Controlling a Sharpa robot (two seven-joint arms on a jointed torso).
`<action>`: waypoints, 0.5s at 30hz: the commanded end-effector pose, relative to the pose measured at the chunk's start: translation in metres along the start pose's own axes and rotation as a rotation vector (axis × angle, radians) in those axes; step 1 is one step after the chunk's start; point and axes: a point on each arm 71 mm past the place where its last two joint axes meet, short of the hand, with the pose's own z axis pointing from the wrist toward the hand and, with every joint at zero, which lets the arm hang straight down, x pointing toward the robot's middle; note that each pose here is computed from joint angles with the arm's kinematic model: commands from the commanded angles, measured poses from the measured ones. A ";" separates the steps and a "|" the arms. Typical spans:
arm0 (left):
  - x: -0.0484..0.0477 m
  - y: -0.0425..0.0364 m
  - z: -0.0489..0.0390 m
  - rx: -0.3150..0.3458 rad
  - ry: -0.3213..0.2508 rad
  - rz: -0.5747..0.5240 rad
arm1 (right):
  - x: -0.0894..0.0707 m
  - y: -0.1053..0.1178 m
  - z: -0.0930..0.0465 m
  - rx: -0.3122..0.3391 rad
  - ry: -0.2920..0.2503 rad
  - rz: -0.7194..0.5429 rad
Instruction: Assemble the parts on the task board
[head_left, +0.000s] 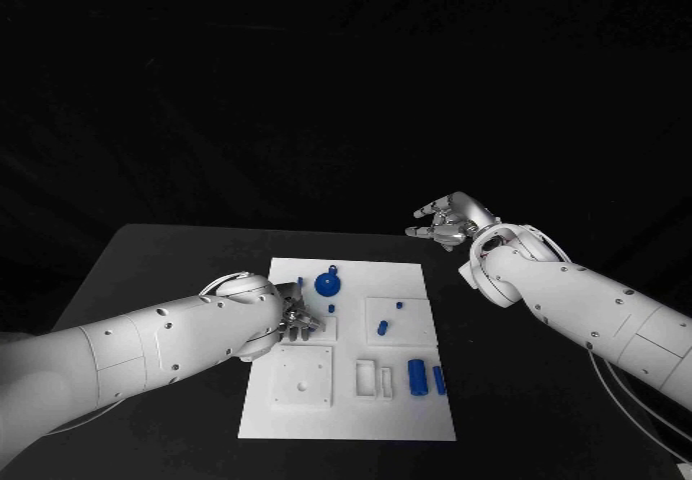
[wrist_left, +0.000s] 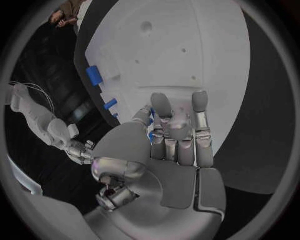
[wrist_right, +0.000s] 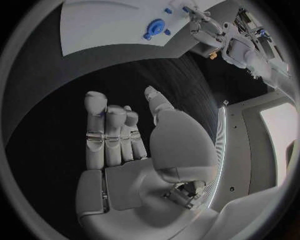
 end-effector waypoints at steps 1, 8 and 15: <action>0.0052 0.0026 0.0011 -0.013 0.027 0.012 | 0.001 0.000 0.000 -0.005 0.010 -0.008; 0.0026 0.0070 0.0013 -0.023 0.007 0.000 | 0.001 0.000 0.000 -0.004 0.010 -0.008; 0.0004 0.0113 0.0011 -0.031 -0.009 -0.010 | 0.001 -0.001 -0.001 -0.003 0.009 -0.008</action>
